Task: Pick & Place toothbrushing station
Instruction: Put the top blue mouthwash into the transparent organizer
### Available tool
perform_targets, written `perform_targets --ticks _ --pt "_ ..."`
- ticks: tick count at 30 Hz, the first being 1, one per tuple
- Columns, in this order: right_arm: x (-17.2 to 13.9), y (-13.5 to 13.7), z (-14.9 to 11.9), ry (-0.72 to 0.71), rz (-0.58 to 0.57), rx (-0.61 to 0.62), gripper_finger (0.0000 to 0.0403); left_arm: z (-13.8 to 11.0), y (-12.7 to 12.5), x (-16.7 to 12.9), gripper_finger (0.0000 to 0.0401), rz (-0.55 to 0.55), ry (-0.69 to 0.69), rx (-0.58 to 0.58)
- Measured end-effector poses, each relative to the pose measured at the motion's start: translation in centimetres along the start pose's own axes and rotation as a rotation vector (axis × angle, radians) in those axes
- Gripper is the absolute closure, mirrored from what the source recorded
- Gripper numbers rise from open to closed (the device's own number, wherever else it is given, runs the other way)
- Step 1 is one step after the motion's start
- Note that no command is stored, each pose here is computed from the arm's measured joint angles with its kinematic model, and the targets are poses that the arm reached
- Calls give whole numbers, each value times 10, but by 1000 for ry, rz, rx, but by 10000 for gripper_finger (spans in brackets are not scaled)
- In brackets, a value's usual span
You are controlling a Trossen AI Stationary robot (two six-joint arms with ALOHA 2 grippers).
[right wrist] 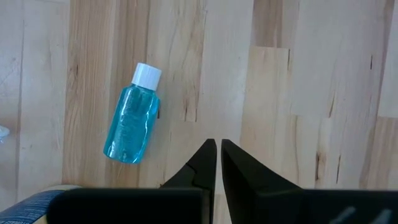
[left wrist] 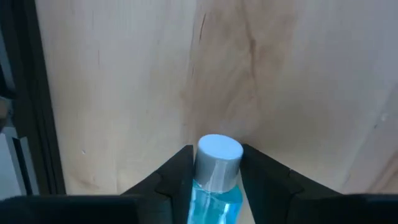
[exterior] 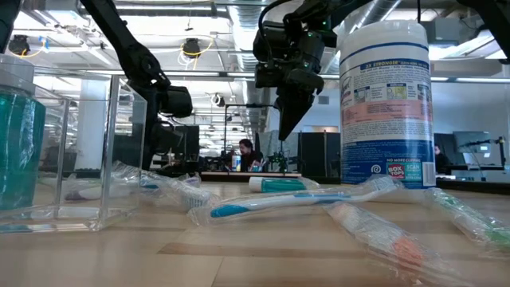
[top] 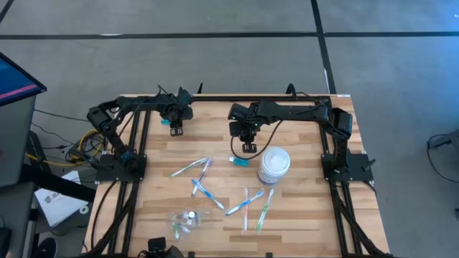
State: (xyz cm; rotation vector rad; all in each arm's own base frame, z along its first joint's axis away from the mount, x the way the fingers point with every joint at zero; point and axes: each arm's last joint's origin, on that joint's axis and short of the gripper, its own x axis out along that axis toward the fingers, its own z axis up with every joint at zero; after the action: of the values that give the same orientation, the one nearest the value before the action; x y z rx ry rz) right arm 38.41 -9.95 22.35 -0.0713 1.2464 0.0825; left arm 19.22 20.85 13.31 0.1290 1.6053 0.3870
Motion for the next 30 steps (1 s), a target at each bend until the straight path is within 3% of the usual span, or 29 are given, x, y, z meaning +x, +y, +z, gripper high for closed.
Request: perform_targets --ticks 5,18,24,30 --pt "0 0 0 0 0 0 386 0 -1 0 316 -3 0 0" --pt "0 0 0 -1 0 0 386 -2 -2 -13 314 9 -32 -8" --pt "0 0 0 -2 0 0 386 -5 -1 -40 314 -70 -195 -125" --pt "0 0 0 -3 -1 0 386 -6 -7 -69 314 -111 -343 -158"
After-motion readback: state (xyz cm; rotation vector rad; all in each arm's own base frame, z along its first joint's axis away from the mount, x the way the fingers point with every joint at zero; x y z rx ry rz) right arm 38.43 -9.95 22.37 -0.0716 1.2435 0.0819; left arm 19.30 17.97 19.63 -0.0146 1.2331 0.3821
